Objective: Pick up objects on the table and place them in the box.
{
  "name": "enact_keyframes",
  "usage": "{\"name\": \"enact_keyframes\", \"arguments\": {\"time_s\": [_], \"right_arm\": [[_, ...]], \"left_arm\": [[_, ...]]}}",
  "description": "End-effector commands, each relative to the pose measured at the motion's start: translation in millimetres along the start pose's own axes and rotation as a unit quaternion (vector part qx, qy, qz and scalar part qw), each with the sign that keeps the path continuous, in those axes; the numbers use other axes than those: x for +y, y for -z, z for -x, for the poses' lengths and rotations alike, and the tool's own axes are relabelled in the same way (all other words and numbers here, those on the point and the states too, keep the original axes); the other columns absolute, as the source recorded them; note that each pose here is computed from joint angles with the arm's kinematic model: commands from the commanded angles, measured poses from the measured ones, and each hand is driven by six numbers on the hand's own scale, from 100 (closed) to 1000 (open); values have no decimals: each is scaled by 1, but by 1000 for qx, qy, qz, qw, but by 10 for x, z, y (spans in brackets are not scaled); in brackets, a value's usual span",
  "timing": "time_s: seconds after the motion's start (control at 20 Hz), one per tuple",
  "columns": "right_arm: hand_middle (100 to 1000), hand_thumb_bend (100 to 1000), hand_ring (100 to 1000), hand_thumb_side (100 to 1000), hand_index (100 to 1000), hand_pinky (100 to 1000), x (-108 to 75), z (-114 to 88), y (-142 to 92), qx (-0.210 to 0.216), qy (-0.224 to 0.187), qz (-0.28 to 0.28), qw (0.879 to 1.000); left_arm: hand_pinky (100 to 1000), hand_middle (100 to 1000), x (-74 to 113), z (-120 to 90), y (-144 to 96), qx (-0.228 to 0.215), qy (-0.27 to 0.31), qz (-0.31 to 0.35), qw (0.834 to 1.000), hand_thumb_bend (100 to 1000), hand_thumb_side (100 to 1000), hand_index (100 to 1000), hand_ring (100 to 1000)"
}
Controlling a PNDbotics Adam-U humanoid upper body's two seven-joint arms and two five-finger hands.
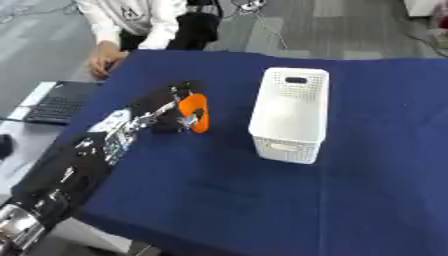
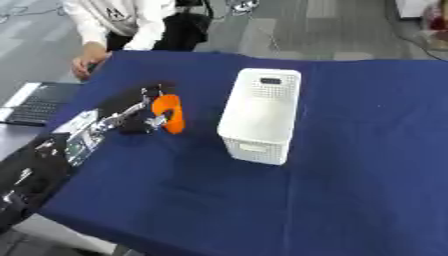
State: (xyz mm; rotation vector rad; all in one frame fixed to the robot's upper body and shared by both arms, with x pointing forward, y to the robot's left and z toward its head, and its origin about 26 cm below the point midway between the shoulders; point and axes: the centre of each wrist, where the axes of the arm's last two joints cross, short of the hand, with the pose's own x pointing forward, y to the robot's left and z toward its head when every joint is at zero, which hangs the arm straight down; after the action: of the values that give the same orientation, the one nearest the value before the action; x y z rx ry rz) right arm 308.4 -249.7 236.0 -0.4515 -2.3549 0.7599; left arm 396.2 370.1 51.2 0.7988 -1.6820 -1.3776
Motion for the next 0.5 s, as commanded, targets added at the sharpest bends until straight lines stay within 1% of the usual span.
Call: {"name": "enact_keyframes", "arguments": {"time_s": [0.05,0.2,0.5], "right_arm": [[659,100,638,941,701,449,-50,-60,53,-16,-6,4,1000],[659,100,638,941,701,449,-48,-58,50,-16,-7,3,1000],[659,100,638,941,701,449,-46,-62,53,-17,-5,5,1000]], "left_arm": [[1000,1000,185,69,-40,3,18,-7,1000,179,1000,1000,1000],[1000,1000,182,61,-27,4,8,-14,1000,193,1000,1000,1000],[1000,1000,198,20,88,-18,-4,-23,1000,206,1000,1000,1000]]}}
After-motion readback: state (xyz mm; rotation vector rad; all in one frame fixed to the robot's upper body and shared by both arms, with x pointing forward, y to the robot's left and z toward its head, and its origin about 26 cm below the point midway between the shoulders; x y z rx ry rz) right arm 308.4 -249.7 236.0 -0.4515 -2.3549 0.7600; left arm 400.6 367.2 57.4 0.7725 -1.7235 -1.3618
